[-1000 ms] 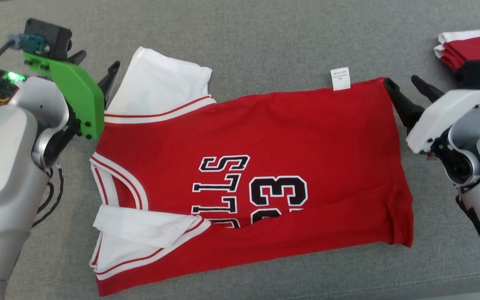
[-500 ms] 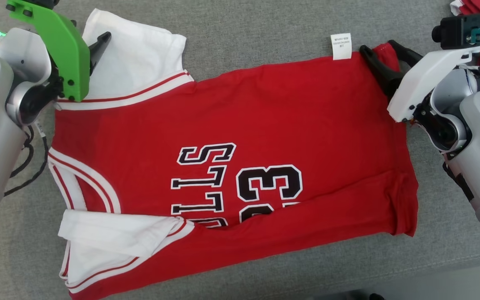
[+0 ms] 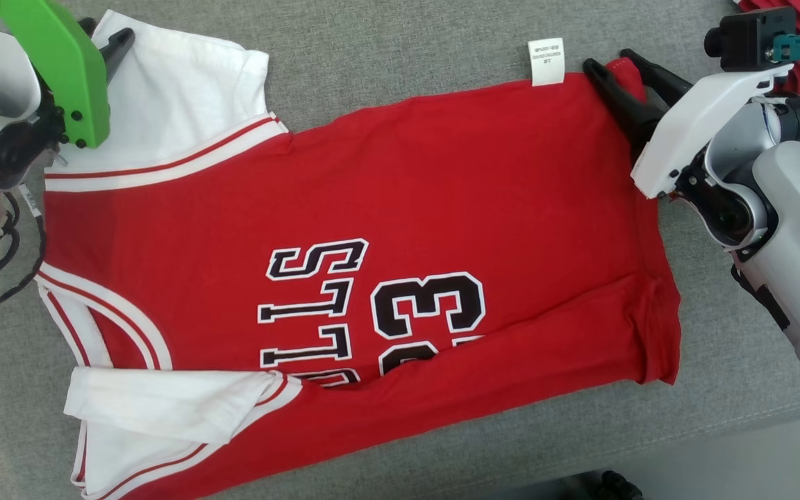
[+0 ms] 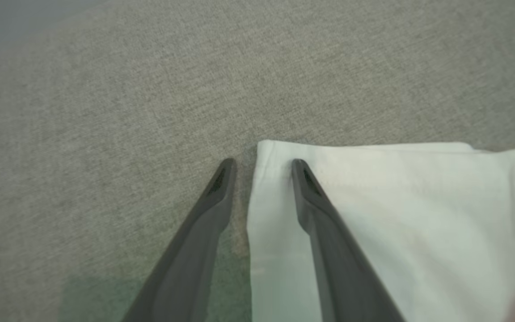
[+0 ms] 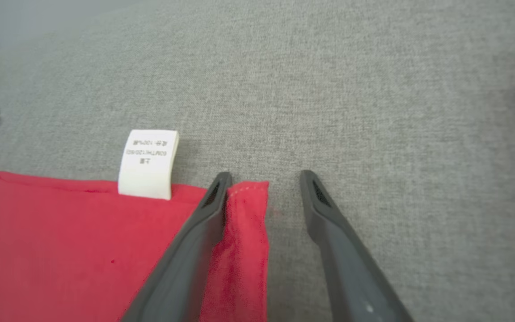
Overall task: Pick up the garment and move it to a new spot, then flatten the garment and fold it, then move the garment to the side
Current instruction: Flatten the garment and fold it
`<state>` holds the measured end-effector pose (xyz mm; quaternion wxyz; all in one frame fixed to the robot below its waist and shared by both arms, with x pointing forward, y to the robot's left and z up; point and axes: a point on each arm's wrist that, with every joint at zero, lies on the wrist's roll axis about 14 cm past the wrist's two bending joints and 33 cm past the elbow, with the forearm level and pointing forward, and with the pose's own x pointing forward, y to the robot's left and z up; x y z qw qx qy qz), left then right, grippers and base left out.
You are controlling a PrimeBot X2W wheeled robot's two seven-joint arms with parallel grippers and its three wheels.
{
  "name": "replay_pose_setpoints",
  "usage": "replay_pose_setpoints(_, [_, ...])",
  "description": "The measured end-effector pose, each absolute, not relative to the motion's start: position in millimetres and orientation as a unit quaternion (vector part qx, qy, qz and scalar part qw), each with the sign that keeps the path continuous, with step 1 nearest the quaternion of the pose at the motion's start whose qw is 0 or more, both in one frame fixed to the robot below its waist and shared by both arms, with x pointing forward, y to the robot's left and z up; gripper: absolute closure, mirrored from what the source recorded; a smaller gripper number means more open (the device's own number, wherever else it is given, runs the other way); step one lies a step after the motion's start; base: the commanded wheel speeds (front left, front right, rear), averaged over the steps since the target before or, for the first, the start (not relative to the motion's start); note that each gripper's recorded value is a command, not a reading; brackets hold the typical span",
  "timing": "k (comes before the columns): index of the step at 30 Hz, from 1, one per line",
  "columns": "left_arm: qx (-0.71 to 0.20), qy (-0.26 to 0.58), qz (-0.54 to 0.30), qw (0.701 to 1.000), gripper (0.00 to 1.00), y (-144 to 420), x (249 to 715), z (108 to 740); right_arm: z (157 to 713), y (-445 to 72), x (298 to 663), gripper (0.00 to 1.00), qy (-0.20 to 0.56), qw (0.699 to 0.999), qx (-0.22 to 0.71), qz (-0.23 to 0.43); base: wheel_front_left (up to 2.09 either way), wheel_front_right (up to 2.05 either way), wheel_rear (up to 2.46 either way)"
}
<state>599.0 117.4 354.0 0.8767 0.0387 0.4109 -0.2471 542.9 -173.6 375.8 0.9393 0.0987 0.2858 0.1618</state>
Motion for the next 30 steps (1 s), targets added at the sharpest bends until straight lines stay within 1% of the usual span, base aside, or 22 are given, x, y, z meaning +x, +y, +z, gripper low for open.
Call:
replay_pose_setpoints(1, [0.037, 0.413, -0.249, 0.875, 1.0, 115.9, 597.3, 353.8, 375.8, -173.8, 542.5, 0.92, 0.285, 0.94, 0.098, 0.162, 0.0, 0.0, 0.0])
replay_pose_setpoints(2, [0.036, 0.414, -0.252, 0.874, 1.0, 114.4, 595.6, 354.4, 376.4, -172.9, 542.1, 1.0, 0.283, 0.94, 0.098, 0.164, 0.0, 0.0, 0.0])
replay_pose_setpoints(9, [0.047, 0.374, -0.24, 0.895, 1.0, 127.8, 599.0, 373.4, 387.3, -179.0, 543.1, 1.0, 0.255, 0.95, 0.101, 0.152, 0.0, 0.0, 0.0])
replay_pose_setpoints(14, [0.051, 0.364, -0.231, 0.901, 1.0, 137.4, 595.0, 389.2, 391.6, -190.4, 541.4, 1.0, 0.249, 0.955, 0.094, 0.132, 0.0, 0.0, 0.0])
replay_pose_setpoints(18, [0.058, 0.354, -0.216, 0.908, 1.0, 151.8, 595.1, 398.9, 394.0, -189.5, 542.2, 1.0, 0.244, 0.957, 0.096, 0.127, 0.0, 0.0, 0.0])
replay_pose_setpoints(23, [0.044, 0.33, -0.223, 0.916, 1.0, 146.6, 593.7, 417.9, 406.2, -183.1, 543.9, 1.0, 0.219, 0.962, 0.095, 0.133, 0.0, 0.0, 0.0])
replay_pose_setpoints(26, [0.02, 0.32, -0.233, 0.918, 1.0, 139.1, 587.4, 431.8, 417.2, -180.0, 542.8, 1.0, 0.204, 0.965, 0.092, 0.138, 0.0, 0.0, 0.0])
replay_pose_setpoints(30, [0.007, 0.336, -0.241, 0.91, 1.0, 140.3, 566.9, 442.2, 426.9, -183.5, 534.5, 1.0, 0.199, 0.967, 0.087, 0.134, 0.0, 0.0, 0.0])
